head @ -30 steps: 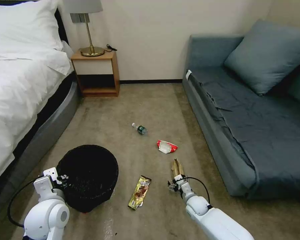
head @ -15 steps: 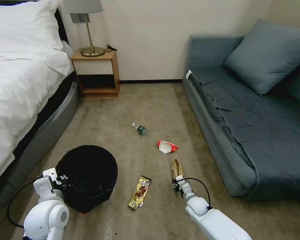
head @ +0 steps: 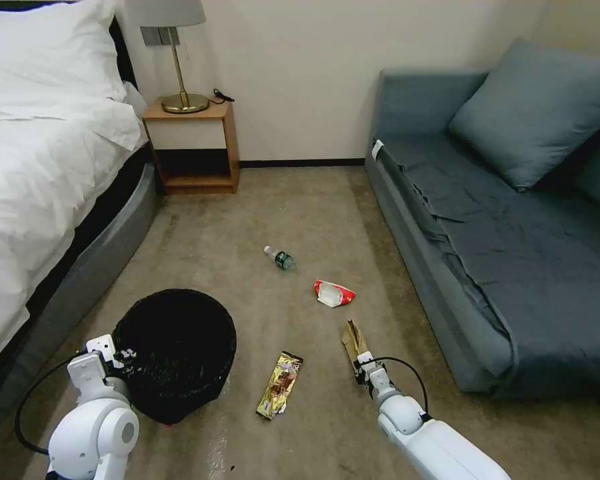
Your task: Pick up the trash bin, then pick up the garbage on the floor and place it into the trash bin.
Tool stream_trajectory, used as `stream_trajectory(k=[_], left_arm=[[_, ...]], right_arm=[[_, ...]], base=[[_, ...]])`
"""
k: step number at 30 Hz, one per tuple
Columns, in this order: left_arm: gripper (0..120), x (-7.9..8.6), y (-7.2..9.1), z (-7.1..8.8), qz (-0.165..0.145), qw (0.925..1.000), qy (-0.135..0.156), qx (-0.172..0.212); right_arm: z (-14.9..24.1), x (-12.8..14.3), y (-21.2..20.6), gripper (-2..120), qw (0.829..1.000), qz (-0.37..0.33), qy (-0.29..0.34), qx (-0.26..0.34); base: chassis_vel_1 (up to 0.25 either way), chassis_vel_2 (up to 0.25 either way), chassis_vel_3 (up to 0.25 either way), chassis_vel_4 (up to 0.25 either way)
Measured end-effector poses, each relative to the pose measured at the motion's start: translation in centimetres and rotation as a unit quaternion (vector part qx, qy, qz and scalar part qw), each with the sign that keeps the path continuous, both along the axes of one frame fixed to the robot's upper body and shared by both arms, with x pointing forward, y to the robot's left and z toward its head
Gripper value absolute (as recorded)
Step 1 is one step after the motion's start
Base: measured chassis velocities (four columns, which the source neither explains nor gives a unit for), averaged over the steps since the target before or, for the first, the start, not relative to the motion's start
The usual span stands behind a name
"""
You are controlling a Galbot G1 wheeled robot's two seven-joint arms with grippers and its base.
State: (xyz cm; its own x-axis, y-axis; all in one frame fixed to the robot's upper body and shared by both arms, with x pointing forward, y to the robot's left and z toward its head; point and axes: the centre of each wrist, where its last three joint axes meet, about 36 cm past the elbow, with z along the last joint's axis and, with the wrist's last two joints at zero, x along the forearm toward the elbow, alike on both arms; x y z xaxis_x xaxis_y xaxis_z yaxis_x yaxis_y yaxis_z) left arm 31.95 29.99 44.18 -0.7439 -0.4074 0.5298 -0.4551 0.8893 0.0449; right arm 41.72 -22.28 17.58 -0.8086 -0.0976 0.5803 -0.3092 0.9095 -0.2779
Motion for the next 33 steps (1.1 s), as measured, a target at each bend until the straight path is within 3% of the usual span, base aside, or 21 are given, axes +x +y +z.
stream_trajectory(k=[8, 10, 11, 12, 13, 15, 16, 18, 20, 21, 25, 33], left_arm=[[2, 0.0, -0.1, 0.0, -0.002, 1.0, 0.0, -0.001], [2, 0.1, -0.4, 0.0, -0.006, 1.0, -0.001, -0.004], [2, 0.1, -0.5, 0.0, -0.007, 1.0, -0.001, -0.004], [2, 0.1, -0.8, 0.0, -0.01, 0.9999, -0.001, -0.008], [2, 0.1, -0.8, 0.0, -0.01, 0.9999, -0.001, -0.008], [2, 0.2, -1.2, 0.0, -0.015, 0.9998, -0.002, -0.012], [2, 0.2, -1.2, 0.0, -0.015, 0.9998, -0.002, -0.012], [2, 0.2, -1.7, 0.1, -0.025, 0.9995, -0.004, -0.02], [2, 0.2, -1.8, 0.1, -0.026, 0.9994, -0.004, -0.021], [2, 0.2, -2.0, 0.1, -0.031, 0.9992, -0.006, -0.025], [2, 0.1, -2.2, 0.2, -0.032, 0.9991, -0.008, -0.028], [2, -0.4, -2.2, 0.7, -0.028, 0.9991, -0.013, -0.027]], right_arm=[[5.9, 0.4, -1.5, 4, 0.997, -0.004, -0.044, 0.058], [11.1, 0.3, -0.3, 4, 0.991, 0.017, -0.073, 0.114], [11.9, 0.3, 0.0, 4, 0.989, 0.021, -0.078, 0.123], [16.2, -0.2, 1.7, 4, 0.979, 0.047, -0.099, 0.172], [16.2, -0.2, 1.7, 4, 0.979, 0.047, -0.099, 0.172], [20.7, -1.3, 4.2, 4, 0.962, 0.084, -0.113, 0.236], [20.7, -1.3, 4.2, 4, 0.962, 0.084, -0.113, 0.236], [24.8, -2.9, 7.6, 4, 0.936, 0.126, -0.106, 0.311], [25.3, -3.1, 8.2, 4, 0.932, 0.132, -0.103, 0.321], [27.0, -4.0, 10.7, 4, 0.918, 0.155, -0.09, 0.355], [27.3, -5.5, 14.7, 4, 0.909, 0.189, -0.056, 0.366], [22.4, -8.3, 23.4, 4, 0.921, 0.233, 0.005, 0.311]], base=[[0.0, 0.0, 0.0, 0.0], [0.0, 0.0, 0.0, 0.0], [0.0, 0.0, 0.0, 0.0], [0.0, 0.0, 0.0, 0.0], [0.0, 0.0, 0.0, 0.0], [0.0, 0.0, 0.0, 0.0], [0.0, 0.0, 0.0, 0.0], [0.0, 0.0, 0.0, 0.0], [0.0, 0.0, 0.0, 0.0], [0.0, 0.0, 0.0, 0.0], [0.0, 0.0, 0.0, 0.0], [0.0, 0.0, 0.0, 0.0]])
